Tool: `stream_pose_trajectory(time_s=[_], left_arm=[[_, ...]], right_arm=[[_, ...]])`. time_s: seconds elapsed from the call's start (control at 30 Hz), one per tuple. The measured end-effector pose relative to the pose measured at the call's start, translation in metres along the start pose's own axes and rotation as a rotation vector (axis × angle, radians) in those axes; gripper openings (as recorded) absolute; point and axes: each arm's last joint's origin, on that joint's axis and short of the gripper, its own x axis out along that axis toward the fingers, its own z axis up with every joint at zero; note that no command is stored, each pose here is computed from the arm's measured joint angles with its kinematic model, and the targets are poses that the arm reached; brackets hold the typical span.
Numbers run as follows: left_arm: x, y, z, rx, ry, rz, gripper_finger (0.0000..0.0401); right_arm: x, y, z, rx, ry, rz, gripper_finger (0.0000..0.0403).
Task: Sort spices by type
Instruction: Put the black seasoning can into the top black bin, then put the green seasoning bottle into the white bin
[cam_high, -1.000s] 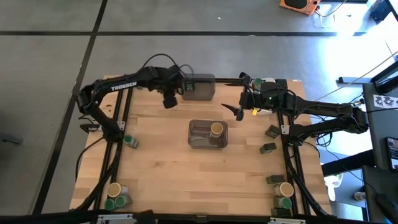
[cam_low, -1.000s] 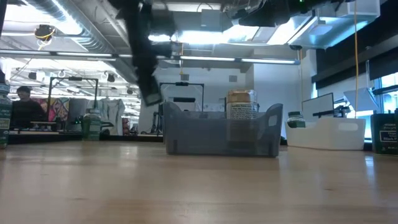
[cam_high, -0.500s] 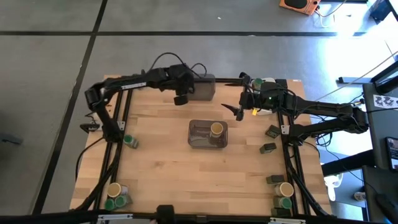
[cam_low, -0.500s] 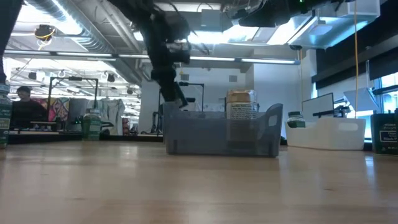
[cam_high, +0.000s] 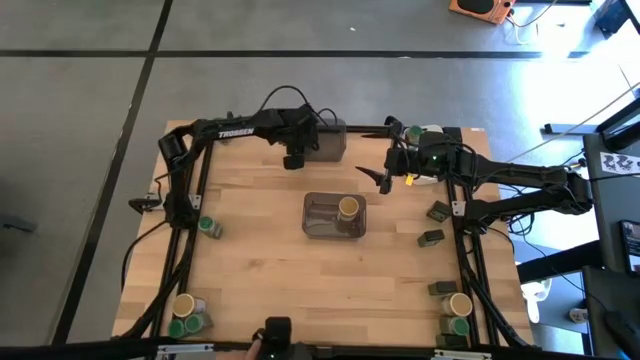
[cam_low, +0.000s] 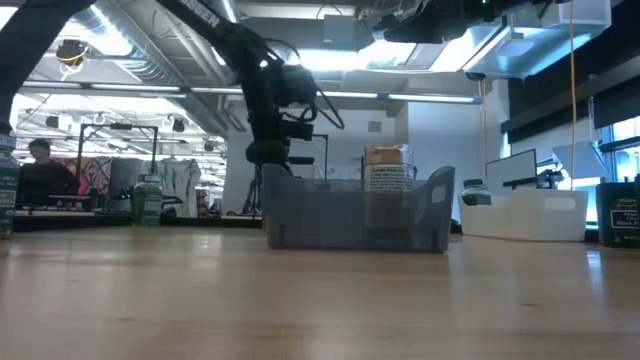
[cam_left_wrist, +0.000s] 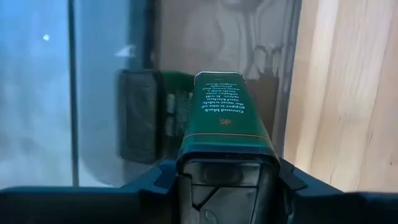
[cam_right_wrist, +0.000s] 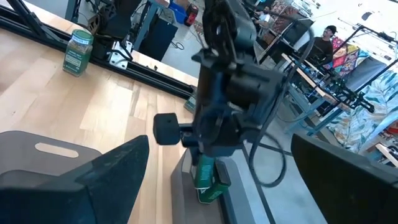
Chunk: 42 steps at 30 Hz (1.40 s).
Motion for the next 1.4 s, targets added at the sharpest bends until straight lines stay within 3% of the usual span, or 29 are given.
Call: stream_pose_trajectory(time_s=[0.37,0.77,0.9,1.1,1.4], left_arm=[[0.017,0.005,-0.001,-0.027,-0.002,0.003,0.0134],[0.012,0.004,0.001,-0.019,-0.012,0.014,0.0231],[-0.010,0.003,0.004,0.007,-0.039,0.063,0.0240],[-0.077,-0.009,0.001,0.002,-0.101,0.089,0.0241],[-0.151,-0.052,-0.026,-0.134,-0.042,-0.016,0.0241]], right_arm=[[0.000,0.001,-0.001,-0.001,0.014,0.009,0.0390],[0.000,0.001,-0.002,-0.004,0.016,0.010,0.0390],[0.000,0.001,-0.002,-0.004,0.016,0.010,0.0390],[0.000,0.001,-0.002,-0.005,0.015,0.010,0.0390],[0.000,0.001,-0.001,-0.004,0.015,0.009,0.0390]])
